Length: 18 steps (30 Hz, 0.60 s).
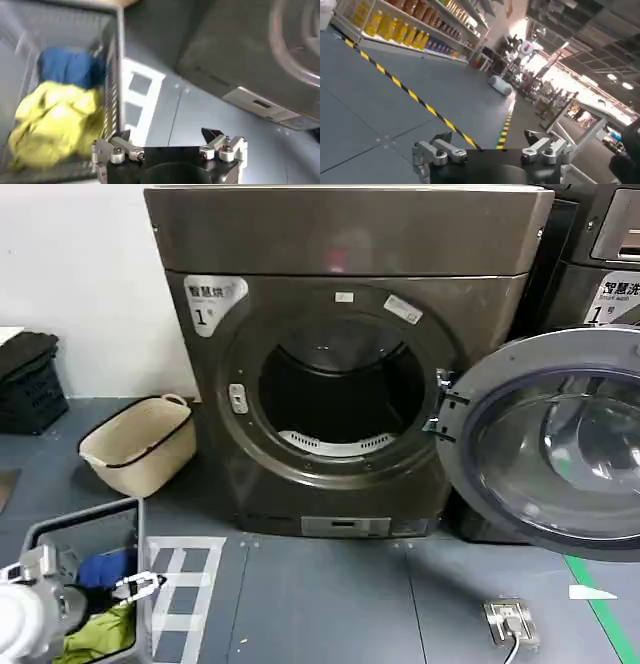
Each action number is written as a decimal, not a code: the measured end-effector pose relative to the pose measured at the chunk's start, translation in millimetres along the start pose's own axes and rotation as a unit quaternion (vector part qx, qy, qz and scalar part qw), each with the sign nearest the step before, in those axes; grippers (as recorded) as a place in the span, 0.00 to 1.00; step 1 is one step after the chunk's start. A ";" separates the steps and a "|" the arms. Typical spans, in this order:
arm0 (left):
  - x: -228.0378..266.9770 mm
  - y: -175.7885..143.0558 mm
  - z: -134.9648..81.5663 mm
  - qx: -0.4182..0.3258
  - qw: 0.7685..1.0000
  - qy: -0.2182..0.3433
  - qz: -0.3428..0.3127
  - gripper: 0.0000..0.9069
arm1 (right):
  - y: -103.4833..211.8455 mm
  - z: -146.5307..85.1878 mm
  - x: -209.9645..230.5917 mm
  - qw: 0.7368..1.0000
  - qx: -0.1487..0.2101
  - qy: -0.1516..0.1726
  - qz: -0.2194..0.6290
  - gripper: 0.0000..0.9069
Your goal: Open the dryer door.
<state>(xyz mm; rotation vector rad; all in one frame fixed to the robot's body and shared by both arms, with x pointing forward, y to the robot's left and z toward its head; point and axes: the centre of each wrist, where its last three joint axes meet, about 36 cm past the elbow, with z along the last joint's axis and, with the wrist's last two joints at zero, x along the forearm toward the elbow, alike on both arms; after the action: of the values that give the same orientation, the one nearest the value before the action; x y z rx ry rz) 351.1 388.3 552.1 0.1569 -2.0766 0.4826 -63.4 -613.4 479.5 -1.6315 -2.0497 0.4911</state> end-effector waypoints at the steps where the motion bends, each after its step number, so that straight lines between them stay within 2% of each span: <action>1: -0.7 3.1 -2.2 0.011 1.000 0.008 -0.004 1.00 | -0.1 0.5 0.4 1.000 -0.002 0.002 0.000 1.00; 6: -10.7 23.6 -13.7 0.064 0.997 0.046 -0.010 1.00 | 0.4 3.0 1.6 1.000 -0.008 0.005 0.003 1.00; 11: -21.1 57.6 -33.0 0.124 0.990 0.059 -0.019 1.00 | -1.4 5.5 0.8 1.000 -0.010 0.007 0.007 1.00; 18: -20.9 101.6 -64.8 0.185 0.981 0.041 -0.042 1.00 | -2.0 10.1 -0.4 1.000 -0.012 0.002 0.008 1.00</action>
<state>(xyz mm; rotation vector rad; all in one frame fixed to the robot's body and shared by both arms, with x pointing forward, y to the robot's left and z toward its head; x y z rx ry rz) 383.1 505.3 536.3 0.4349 -1.8741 0.8063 -70.6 -614.1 472.2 -1.6625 -2.0484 0.4709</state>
